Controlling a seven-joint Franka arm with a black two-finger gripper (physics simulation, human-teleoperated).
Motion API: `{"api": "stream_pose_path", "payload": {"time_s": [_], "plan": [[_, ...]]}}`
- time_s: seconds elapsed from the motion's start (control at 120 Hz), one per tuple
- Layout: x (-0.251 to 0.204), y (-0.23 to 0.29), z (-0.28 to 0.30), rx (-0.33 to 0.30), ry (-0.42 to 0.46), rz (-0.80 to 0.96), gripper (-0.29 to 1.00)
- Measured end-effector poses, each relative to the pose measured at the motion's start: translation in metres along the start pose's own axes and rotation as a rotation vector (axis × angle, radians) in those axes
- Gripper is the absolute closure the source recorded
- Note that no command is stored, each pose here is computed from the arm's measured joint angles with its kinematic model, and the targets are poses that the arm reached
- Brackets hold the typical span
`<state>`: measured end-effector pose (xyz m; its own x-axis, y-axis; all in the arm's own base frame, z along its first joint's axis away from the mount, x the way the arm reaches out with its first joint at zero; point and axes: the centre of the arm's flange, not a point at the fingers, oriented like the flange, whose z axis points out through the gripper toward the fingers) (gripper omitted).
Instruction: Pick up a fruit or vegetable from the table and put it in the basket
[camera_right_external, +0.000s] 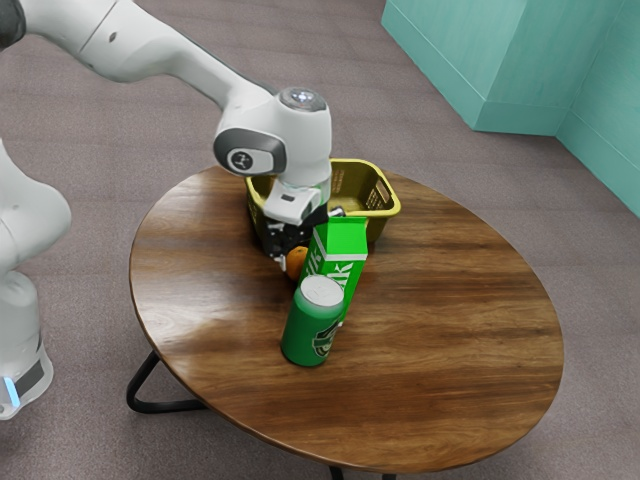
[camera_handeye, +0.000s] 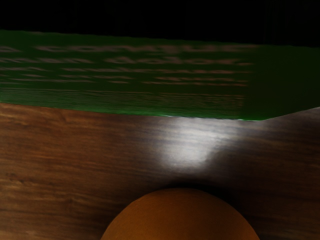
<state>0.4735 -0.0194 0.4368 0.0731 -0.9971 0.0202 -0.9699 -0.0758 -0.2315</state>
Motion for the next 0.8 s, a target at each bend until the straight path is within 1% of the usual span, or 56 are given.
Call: {"api": "stream_pose_path", "payload": {"time_s": [0.258,0.8], "plan": [[-0.001,0.0,0.002,-0.003,-0.002,0.0,0.0],[-0.005,0.0,0.017,-0.033,-0.028,-0.011,0.0]]}}
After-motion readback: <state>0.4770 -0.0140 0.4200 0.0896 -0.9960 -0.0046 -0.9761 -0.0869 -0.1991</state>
